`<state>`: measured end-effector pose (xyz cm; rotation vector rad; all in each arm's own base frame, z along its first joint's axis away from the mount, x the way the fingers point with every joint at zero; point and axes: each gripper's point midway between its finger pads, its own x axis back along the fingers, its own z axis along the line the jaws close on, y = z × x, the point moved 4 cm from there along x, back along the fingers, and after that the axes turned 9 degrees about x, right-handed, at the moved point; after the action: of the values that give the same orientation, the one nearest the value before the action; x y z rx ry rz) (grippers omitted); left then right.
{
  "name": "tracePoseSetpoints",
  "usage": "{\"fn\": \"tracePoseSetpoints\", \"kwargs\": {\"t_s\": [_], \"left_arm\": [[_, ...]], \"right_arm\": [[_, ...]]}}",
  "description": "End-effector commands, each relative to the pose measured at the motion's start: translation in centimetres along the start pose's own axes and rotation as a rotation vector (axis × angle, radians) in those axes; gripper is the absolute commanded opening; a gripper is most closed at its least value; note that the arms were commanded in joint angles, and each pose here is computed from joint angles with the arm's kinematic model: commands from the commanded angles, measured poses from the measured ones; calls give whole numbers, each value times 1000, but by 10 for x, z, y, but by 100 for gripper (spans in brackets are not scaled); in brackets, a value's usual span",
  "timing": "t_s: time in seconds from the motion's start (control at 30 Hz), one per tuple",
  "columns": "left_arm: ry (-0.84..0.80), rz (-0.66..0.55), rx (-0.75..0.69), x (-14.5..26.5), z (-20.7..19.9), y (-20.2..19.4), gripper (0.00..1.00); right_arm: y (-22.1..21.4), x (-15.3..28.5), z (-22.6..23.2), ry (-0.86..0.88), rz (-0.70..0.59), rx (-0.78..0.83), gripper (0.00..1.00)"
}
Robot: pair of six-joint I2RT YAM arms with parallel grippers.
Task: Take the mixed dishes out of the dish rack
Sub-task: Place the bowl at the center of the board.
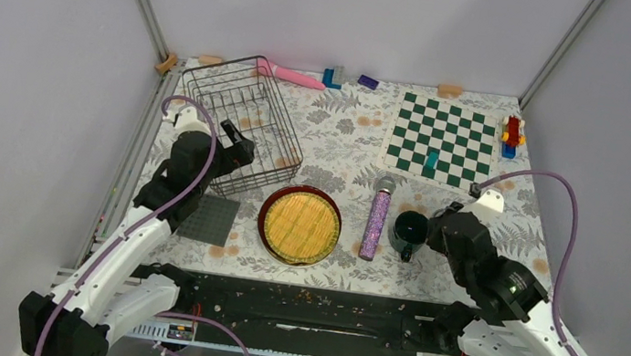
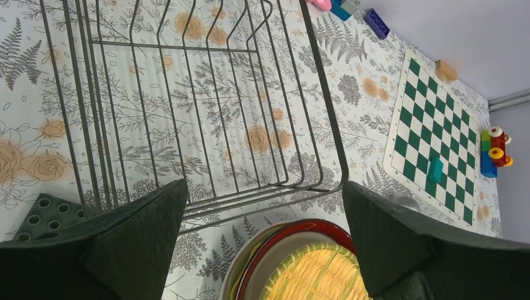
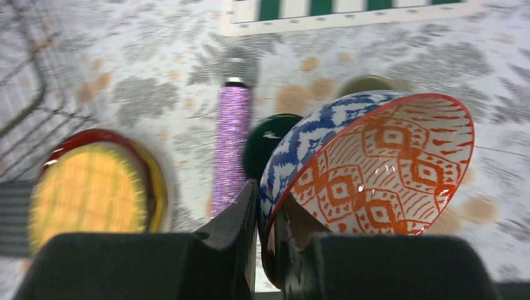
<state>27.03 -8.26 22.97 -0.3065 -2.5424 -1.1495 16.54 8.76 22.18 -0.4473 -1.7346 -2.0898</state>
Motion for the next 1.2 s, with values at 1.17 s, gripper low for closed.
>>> {"fn": "tracePoseSetpoints", "kwargs": {"t_s": [1.17], "left_arm": [[-6,-3,-36,-11,0,-1,99]], "right_arm": [[-119,-58,-63,-357,536,-155,2]]}}
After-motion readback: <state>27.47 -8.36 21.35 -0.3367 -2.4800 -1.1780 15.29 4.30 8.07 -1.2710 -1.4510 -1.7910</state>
